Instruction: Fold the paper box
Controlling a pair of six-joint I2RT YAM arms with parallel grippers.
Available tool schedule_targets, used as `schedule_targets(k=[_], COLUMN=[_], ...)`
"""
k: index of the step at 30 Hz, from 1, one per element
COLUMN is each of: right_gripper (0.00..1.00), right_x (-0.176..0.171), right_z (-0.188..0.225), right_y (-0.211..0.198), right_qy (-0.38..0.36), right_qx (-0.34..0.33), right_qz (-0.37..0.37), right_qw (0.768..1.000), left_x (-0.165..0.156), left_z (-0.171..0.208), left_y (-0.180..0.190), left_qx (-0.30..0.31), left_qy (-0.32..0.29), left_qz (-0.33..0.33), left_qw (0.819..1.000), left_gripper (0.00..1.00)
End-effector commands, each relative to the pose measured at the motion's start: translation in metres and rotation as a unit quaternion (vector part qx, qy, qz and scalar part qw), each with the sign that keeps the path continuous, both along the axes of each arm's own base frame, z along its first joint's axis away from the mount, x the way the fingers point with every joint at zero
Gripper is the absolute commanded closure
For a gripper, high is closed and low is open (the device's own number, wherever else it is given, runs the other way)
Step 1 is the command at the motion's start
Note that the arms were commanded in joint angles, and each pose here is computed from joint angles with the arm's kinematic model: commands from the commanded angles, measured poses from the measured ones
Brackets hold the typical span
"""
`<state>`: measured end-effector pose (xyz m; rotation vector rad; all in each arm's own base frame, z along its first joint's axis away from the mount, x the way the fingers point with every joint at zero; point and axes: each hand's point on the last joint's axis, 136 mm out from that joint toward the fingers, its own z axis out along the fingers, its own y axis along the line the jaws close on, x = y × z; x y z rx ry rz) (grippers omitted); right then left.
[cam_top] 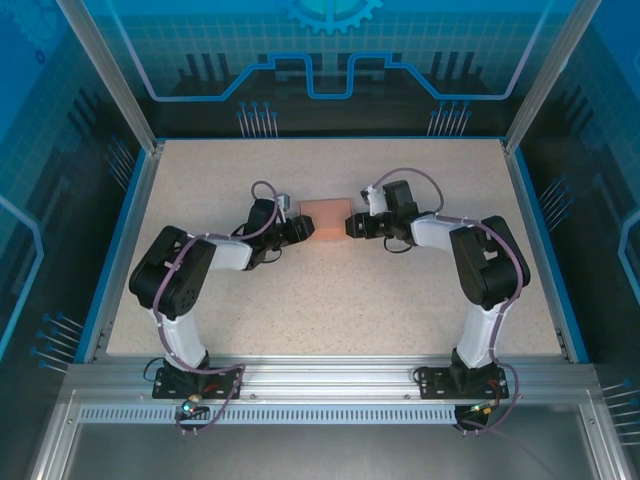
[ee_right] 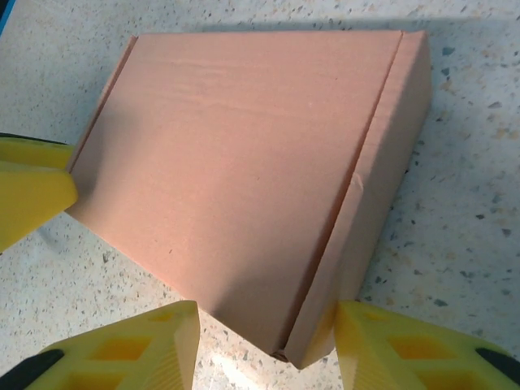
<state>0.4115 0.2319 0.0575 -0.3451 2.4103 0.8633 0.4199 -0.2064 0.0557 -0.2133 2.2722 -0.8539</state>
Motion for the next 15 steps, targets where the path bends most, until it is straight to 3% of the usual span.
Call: schedule_targets(k=[1,9,15], right_gripper=[0.52,0.46,0.4], right_x=[-0.007,-0.008,-0.013], right_z=[0.008,0.043,0.092], right_y=[0.003,-0.026,-0.053], right_qy=[0.001,-0.052,-0.131], right_qx=[-0.003,-0.085,-0.153], right_qz=[0.003,-0.019,-0.046], right_qw=[1.0,0.995,0.978], left_x=[-0.002,-0.003,-0.012], left_z=[0.009,0.031,0.063], left_y=[-0.004,0.019,0.05], left_qx=[-0.009,0.009,0.066], left_qy=[-0.019,-0.049,-0.104], left_qz=[-0.007,0.014,0.048], left_qw=[1.0,0.999,0.991], left_gripper=[0.43,0.36,0.3])
